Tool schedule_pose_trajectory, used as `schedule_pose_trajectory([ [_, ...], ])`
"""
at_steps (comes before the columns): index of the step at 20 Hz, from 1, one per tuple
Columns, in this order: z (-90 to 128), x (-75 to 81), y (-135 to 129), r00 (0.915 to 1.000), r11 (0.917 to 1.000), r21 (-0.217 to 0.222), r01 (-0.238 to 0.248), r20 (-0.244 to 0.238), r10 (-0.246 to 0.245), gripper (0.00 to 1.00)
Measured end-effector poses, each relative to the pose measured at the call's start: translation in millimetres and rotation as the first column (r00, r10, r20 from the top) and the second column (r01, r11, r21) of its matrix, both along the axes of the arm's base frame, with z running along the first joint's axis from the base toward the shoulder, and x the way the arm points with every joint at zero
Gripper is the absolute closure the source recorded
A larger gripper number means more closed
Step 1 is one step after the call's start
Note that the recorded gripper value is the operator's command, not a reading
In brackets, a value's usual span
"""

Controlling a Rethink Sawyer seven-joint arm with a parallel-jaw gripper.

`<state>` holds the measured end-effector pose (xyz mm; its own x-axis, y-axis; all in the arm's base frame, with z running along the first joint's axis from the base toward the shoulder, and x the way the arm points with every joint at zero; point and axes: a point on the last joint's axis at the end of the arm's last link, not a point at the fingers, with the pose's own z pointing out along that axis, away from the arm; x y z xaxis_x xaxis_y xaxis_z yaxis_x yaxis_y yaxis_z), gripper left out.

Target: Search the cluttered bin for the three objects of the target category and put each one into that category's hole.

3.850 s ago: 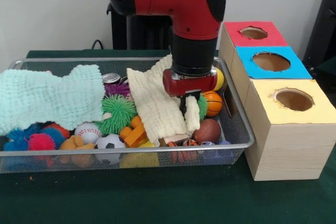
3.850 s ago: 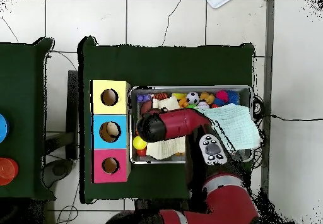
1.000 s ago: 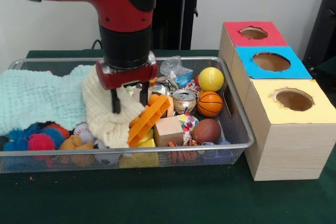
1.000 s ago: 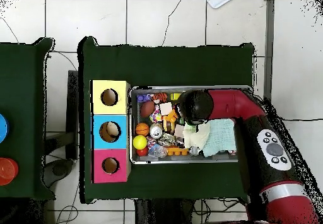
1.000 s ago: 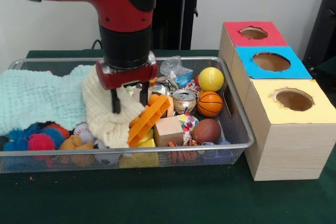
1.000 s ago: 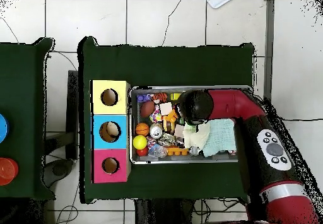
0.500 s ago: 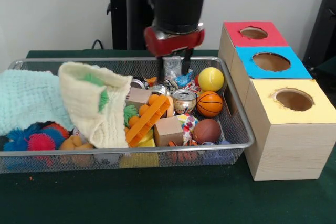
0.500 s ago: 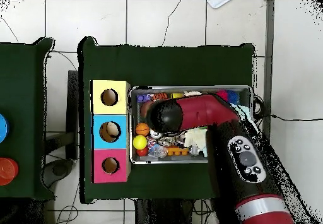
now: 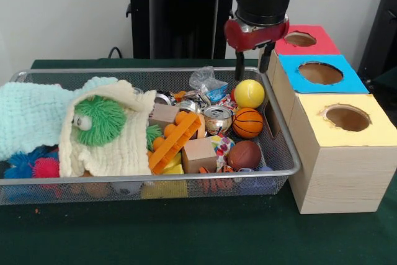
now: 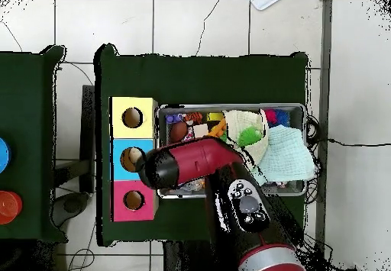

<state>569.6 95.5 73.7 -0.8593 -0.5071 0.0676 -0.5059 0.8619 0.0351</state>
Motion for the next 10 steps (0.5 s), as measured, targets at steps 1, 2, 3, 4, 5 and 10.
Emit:
schedule_pose_trajectory([
  [1, -4.1, -6.3, 3.7, 1.0, 1.0, -0.001, 0.005, 0.005, -0.005, 0.0],
  [2, -10.8, -15.7, 6.9, 0.9998, 0.9999, -0.003, 0.016, 0.014, -0.016, 0.0],
  [3, -14.5, -20.7, 7.0, 0.9995, 0.9997, -0.005, 0.025, 0.018, -0.025, 0.0],
  [4, -18.3, -25.7, 7.1, 0.9992, 0.9994, -0.007, 0.033, 0.022, -0.033, 0.0],
  [5, -21.7, -30.0, 6.3, 0.9989, 0.9992, -0.008, 0.04, 0.025, -0.04, 0.0],
  [10, -37.1, -53.9, -14.9, 0.9964, 0.996, -0.036, 0.082, 0.024, -0.081, 0.0],
])
